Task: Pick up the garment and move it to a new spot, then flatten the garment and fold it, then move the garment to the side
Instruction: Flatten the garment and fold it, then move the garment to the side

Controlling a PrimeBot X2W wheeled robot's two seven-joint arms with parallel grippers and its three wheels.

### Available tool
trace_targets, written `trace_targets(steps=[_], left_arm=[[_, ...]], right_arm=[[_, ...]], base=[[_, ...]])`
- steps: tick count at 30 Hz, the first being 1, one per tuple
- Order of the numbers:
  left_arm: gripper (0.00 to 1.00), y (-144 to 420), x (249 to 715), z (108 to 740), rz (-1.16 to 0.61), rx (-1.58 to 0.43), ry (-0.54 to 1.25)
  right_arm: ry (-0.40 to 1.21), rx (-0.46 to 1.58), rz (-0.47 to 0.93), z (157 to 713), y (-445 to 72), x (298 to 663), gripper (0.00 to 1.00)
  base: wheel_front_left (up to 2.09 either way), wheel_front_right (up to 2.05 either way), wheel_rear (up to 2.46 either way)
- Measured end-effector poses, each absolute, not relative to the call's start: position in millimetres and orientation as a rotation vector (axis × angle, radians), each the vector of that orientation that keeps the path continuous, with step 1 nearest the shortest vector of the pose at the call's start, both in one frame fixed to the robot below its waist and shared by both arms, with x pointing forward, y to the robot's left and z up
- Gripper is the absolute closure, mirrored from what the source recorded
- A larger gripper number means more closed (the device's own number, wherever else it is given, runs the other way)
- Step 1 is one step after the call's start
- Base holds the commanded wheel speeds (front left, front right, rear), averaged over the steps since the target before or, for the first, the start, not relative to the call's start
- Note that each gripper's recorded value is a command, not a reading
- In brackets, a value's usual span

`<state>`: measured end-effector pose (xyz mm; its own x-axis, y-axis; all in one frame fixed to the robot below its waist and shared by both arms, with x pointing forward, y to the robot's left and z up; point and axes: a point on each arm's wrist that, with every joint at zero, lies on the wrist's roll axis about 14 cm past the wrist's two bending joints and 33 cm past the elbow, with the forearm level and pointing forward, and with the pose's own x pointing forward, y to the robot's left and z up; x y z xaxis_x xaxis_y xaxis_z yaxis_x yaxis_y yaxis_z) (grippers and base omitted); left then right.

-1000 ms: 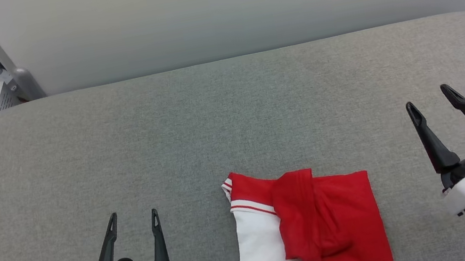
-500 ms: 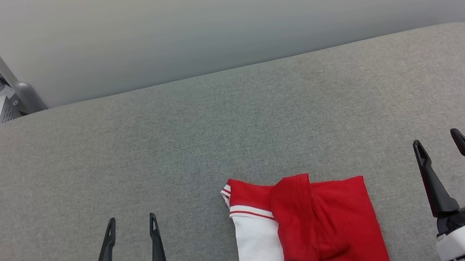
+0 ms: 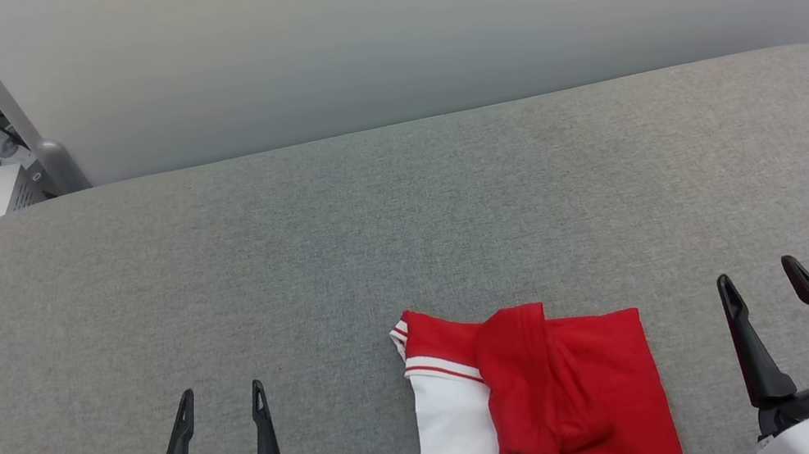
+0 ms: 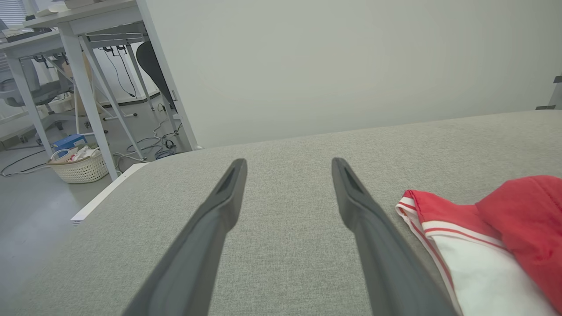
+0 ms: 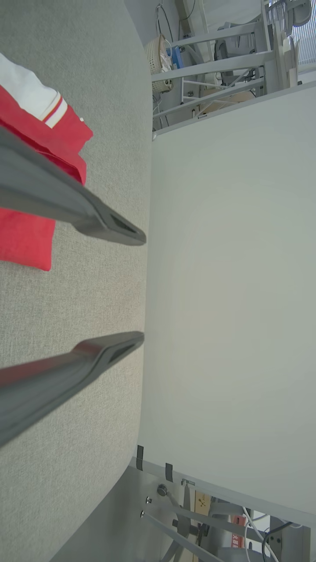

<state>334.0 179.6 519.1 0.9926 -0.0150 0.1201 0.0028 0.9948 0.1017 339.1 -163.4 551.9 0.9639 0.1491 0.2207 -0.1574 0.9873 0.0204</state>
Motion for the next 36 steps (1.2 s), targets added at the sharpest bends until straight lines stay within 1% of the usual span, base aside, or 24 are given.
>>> trace_targets(steps=[15,19,22,25,26,29,30,33,36], left_arm=[[0.0,183,332,517,0.006,0.086,-0.114],[0.0,184,332,517,0.011,0.083,-0.113],[0.0,186,332,515,0.015,0.084,-0.107],[0.0,186,332,513,0.014,0.082,-0.099],[0.0,186,332,512,0.015,0.081,-0.096],[0.0,186,333,508,0.017,0.084,-0.084],[0.0,188,334,505,0.024,0.082,-0.072],[0.0,189,334,501,0.032,0.078,-0.061],[0.0,190,336,499,0.039,0.074,-0.052]], right_arm=[[-0.22,0.025,0.166,552,-161,339,0.0],[-0.249,0.002,0.171,562,-165,343,0.0],[-0.331,-0.047,0.195,591,-172,361,0.0],[-0.354,-0.064,0.224,612,-174,378,0.0],[-0.337,-0.068,0.243,615,-172,385,0.0],[-0.2,-0.08,0.321,608,-160,402,0.0],[-0.058,-0.063,0.409,599,-144,412,0.0],[0.156,-0.058,0.495,573,-131,413,0.0],[0.382,-0.046,0.565,540,-123,404,0.0]], base=[[0.0,0.0,0.0],[0.0,0.0,0.0],[0.0,0.0,0.0],[0.0,0.0,0.0],[0.0,0.0,0.0],[0.0,0.0,0.0],[0.0,0.0,0.0],[0.0,0.0,0.0],[0.0,0.0,0.0]])
